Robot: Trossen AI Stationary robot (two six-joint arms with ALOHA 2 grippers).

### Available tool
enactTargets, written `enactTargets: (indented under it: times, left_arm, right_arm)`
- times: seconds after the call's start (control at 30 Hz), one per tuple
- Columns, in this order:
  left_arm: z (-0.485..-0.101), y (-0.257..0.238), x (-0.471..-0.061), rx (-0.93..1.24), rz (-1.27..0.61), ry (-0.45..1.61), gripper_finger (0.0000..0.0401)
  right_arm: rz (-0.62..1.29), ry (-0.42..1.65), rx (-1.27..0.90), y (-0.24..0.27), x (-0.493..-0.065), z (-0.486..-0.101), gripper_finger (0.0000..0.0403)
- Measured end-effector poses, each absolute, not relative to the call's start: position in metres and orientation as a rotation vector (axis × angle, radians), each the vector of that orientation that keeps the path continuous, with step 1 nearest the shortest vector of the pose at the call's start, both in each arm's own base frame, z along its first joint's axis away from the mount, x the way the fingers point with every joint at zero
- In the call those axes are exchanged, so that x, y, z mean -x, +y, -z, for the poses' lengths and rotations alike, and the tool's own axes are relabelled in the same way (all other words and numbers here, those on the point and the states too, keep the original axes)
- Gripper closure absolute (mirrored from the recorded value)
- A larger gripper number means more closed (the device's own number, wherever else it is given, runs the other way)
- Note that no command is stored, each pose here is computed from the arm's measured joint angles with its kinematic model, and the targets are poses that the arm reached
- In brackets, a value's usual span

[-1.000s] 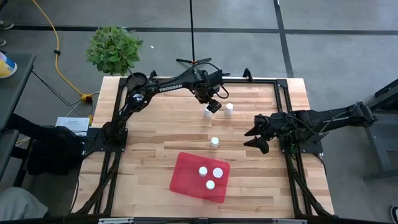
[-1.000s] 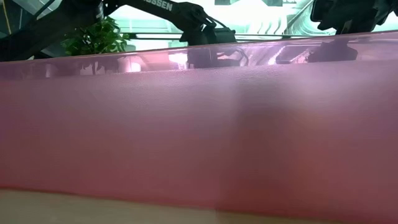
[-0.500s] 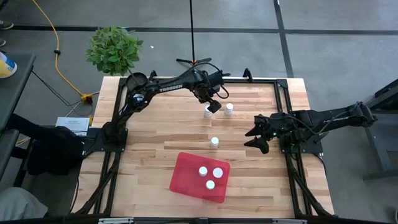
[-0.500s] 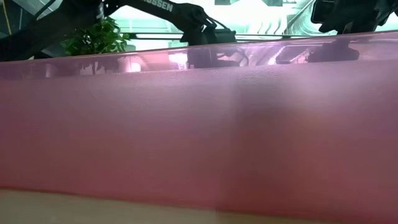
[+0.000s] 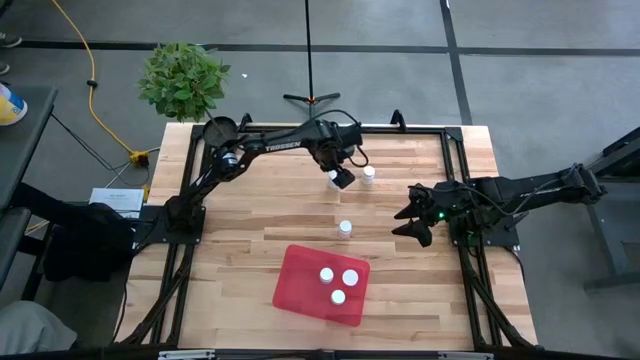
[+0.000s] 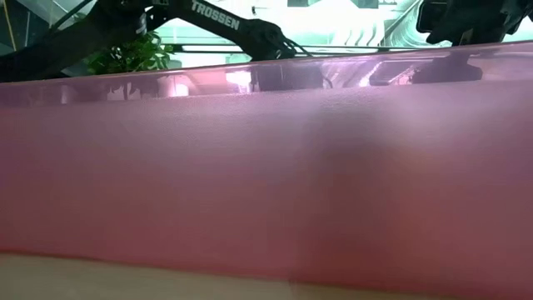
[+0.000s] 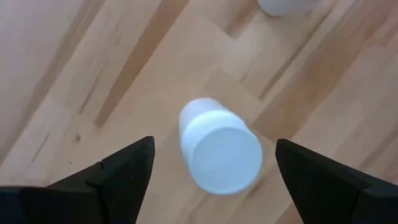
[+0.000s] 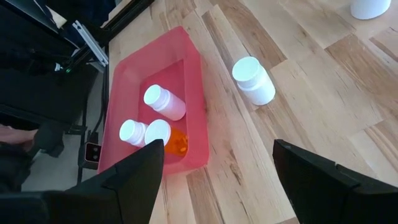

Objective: Pick and place pill bottles into a basket
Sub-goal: Put the white medicine bottle into the red container

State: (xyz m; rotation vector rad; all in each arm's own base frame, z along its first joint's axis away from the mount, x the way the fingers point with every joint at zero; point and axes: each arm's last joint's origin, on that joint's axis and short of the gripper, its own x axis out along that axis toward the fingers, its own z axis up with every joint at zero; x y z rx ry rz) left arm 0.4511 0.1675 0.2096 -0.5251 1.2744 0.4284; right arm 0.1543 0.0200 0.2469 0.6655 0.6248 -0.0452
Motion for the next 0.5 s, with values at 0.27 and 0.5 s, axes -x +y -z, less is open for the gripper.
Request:
enactTargets:
  times: [0.27, 0.5]
  left_arm:
    - [-0.2108, 0.1688, -0.4549, 0.505, -0.419, 1.234, 0.0034]
    - [-0.2108, 0.1690, -0.4546, 0.503, -0.420, 1.236, 0.0034]
  right_arm:
    - [0.056, 0.624, -0.662, 0.0197, -0.1542, -0.2466, 0.0111]
    - [0.067, 0.622, -0.659, 0.0193, -0.1541, -0.2464, 0.0111]
